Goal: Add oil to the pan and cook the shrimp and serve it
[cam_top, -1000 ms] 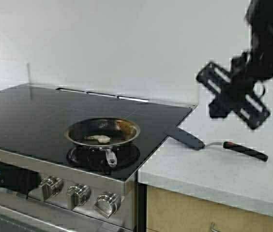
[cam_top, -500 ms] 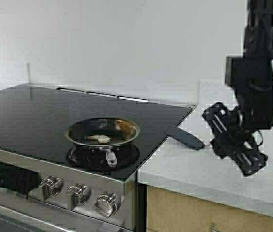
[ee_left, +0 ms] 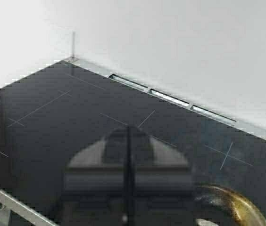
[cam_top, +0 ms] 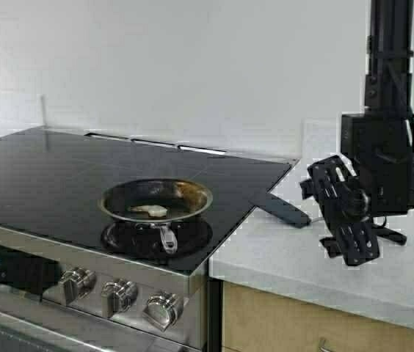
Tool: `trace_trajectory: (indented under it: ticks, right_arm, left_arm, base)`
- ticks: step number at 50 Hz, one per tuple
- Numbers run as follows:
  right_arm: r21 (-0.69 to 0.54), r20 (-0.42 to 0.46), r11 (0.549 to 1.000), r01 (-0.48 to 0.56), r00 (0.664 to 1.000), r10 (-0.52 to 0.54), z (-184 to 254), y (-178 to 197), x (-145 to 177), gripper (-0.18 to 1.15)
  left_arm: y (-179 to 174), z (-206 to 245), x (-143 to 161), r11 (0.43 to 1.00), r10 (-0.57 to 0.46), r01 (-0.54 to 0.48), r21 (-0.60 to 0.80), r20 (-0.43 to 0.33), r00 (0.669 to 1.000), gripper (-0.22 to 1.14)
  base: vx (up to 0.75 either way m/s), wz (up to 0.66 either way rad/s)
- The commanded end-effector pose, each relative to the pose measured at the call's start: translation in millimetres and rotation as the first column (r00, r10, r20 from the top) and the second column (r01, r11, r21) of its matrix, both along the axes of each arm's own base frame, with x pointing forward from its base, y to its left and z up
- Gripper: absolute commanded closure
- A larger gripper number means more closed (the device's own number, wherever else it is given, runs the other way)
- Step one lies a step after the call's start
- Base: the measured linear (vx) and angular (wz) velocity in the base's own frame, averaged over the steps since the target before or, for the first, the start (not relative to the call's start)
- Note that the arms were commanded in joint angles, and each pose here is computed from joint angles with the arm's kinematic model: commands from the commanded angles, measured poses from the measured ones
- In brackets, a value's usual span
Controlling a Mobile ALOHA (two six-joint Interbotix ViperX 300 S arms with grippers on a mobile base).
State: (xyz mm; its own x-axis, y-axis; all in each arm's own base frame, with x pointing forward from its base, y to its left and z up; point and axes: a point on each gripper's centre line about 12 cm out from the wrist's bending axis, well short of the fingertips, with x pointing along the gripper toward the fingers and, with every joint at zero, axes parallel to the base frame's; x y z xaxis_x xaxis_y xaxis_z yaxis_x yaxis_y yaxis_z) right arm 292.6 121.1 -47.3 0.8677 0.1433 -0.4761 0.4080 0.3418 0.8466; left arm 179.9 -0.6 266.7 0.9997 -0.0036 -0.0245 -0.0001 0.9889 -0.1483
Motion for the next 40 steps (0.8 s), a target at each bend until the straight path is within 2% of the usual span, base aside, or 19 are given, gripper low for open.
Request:
trace_trajectory:
  ticks: [1, 17, 40]
  right_arm:
    - [0.046, 0.020, 0.998, 0.040, 0.999, -0.041, 4, -7, 10, -0.07]
    - [0.183, 0.029, 0.974, 0.134, 0.989, -0.142, -3, -11, 34, -0.07]
    - [0.207, 0.002, 0.960, 0.189, 0.981, -0.193, -16, -18, 84, -0.07]
  left_arm:
    - [0, 4, 1, 1.000, 0.000, 0.000, -0.002, 0.011, 1.000, 0.89]
    - [0, 5, 1, 1.000, 0.000, 0.000, -0.005, 0.012, 1.000, 0.89]
    - [0, 5, 1, 1.000, 0.000, 0.000, -0.023, 0.014, 1.000, 0.89]
  base:
    - [0.00, 0.00]
    - [0.00, 0.00]
    - [0.00, 0.00]
